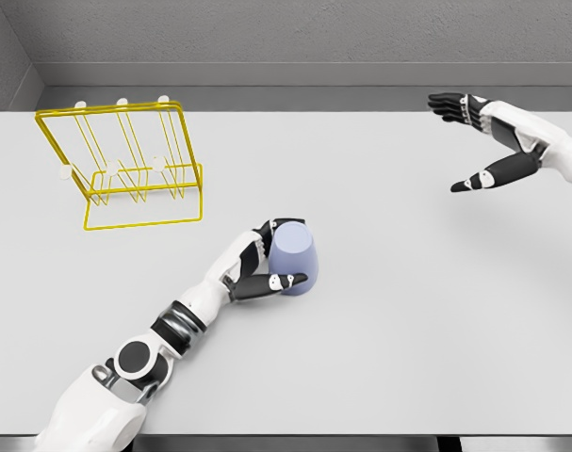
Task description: Place the cup on the cup holder with both arms
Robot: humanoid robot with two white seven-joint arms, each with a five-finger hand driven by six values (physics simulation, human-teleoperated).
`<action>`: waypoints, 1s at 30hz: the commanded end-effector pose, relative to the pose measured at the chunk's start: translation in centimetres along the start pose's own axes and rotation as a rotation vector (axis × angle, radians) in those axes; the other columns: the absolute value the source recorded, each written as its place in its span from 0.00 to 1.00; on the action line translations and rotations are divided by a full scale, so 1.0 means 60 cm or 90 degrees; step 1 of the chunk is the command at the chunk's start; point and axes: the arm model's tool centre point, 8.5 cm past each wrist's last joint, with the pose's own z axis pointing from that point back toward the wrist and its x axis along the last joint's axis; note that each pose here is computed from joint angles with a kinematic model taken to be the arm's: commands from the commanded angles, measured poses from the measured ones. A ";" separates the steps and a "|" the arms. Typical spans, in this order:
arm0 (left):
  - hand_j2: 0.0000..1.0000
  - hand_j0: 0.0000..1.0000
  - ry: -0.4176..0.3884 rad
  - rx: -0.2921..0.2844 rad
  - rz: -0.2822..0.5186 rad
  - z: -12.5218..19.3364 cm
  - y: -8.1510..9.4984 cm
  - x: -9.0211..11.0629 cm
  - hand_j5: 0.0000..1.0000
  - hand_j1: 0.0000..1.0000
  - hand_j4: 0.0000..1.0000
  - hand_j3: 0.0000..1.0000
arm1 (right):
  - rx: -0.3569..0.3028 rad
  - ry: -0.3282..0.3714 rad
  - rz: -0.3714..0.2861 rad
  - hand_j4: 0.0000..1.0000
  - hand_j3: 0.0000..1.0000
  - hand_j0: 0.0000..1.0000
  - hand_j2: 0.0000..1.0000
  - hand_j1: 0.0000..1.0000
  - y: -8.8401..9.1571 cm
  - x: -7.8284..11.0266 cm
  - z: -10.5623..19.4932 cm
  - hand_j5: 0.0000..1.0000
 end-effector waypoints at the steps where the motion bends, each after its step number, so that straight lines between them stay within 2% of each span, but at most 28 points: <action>1: 0.73 0.73 -0.006 0.001 -0.001 0.000 0.002 0.006 0.73 0.73 0.73 0.73 | -0.002 0.002 -0.004 1.00 1.00 1.00 1.00 1.00 -0.001 -0.003 0.000 1.00; 13: 0.73 0.73 -0.054 -0.016 -0.012 -0.004 -0.003 0.054 0.73 0.73 0.73 0.73 | -0.006 0.001 -0.002 1.00 1.00 1.00 1.00 1.00 -0.005 -0.002 -0.001 1.00; 16: 0.73 0.73 -0.063 -0.012 -0.021 0.001 0.007 0.066 0.73 0.73 0.73 0.73 | -0.005 0.000 -0.003 1.00 1.00 1.00 1.00 1.00 -0.004 -0.002 -0.002 1.00; 24: 0.70 0.70 -0.082 -0.010 -0.026 0.006 0.010 0.085 0.70 0.70 0.70 0.70 | -0.006 0.001 -0.005 1.00 1.00 1.00 1.00 1.00 -0.004 -0.004 -0.002 1.00; 27: 0.70 0.70 -0.092 0.008 -0.040 0.015 0.035 0.099 0.70 0.70 0.70 0.70 | -0.006 -0.001 -0.007 1.00 1.00 1.00 1.00 1.00 -0.001 -0.004 -0.006 1.00; 30: 0.71 0.71 -0.099 0.022 -0.046 0.025 0.048 0.108 0.71 0.71 0.71 0.71 | -0.006 -0.001 -0.007 1.00 1.00 1.00 1.00 1.00 -0.001 -0.004 -0.006 1.00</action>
